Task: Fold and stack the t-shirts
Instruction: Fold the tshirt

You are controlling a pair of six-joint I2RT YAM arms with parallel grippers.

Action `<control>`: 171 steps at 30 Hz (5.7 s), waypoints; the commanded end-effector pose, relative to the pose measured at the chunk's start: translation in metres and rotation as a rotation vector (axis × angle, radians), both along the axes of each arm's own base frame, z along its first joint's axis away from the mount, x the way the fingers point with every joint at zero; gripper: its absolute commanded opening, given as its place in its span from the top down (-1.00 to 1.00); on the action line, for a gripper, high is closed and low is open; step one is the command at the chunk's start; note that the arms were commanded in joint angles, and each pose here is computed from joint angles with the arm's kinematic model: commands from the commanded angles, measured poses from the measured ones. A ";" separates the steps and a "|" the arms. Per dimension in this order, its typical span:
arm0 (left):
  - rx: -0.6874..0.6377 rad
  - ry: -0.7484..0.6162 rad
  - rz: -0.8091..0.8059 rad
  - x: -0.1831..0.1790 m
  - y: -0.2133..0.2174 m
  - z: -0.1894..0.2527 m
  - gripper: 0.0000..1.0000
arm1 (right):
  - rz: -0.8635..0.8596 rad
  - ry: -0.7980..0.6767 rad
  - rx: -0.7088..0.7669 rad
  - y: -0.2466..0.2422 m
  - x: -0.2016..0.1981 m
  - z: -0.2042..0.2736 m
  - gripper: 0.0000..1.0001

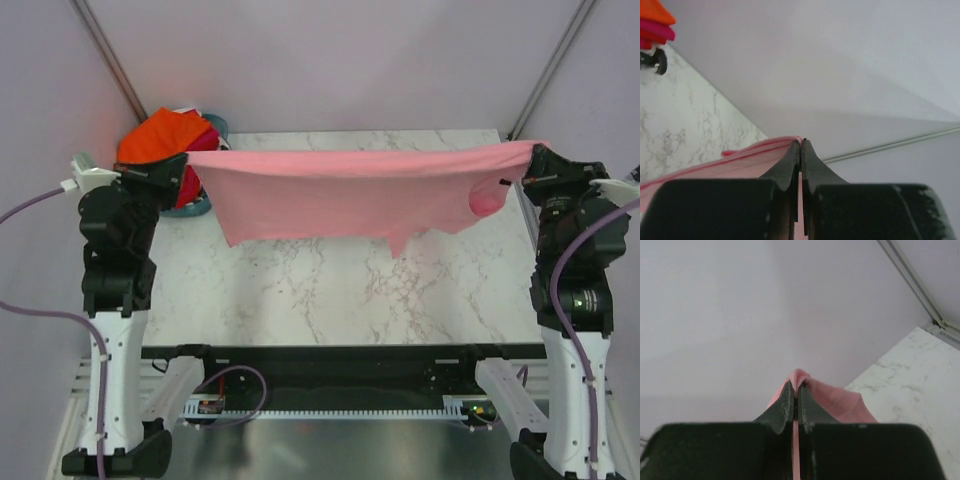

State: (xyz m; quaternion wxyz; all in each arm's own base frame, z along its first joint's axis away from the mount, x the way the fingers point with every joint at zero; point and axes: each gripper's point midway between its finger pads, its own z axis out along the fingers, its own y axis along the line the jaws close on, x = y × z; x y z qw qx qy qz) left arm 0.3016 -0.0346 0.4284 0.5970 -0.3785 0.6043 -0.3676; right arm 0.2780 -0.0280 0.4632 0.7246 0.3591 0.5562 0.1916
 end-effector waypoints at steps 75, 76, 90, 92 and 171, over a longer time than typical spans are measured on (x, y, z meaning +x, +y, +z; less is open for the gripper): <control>-0.063 0.677 0.044 -0.046 0.009 -0.404 0.11 | -0.106 0.699 0.285 -0.022 -0.027 -0.401 -0.12; -0.063 0.675 0.054 -0.047 0.010 -0.401 -0.06 | -0.099 0.667 0.261 -0.023 -0.023 -0.389 -0.13; 0.238 0.317 -0.271 -0.002 -0.037 -0.257 -0.81 | 0.311 0.703 -0.029 0.008 0.070 -0.331 0.07; 0.286 0.346 -0.342 0.010 -0.056 -0.262 -0.81 | 0.356 0.714 -0.025 0.017 0.087 -0.337 0.09; 0.594 0.528 -0.286 0.252 -0.045 -0.333 -0.71 | 0.482 0.758 -0.209 0.087 0.405 -0.442 1.00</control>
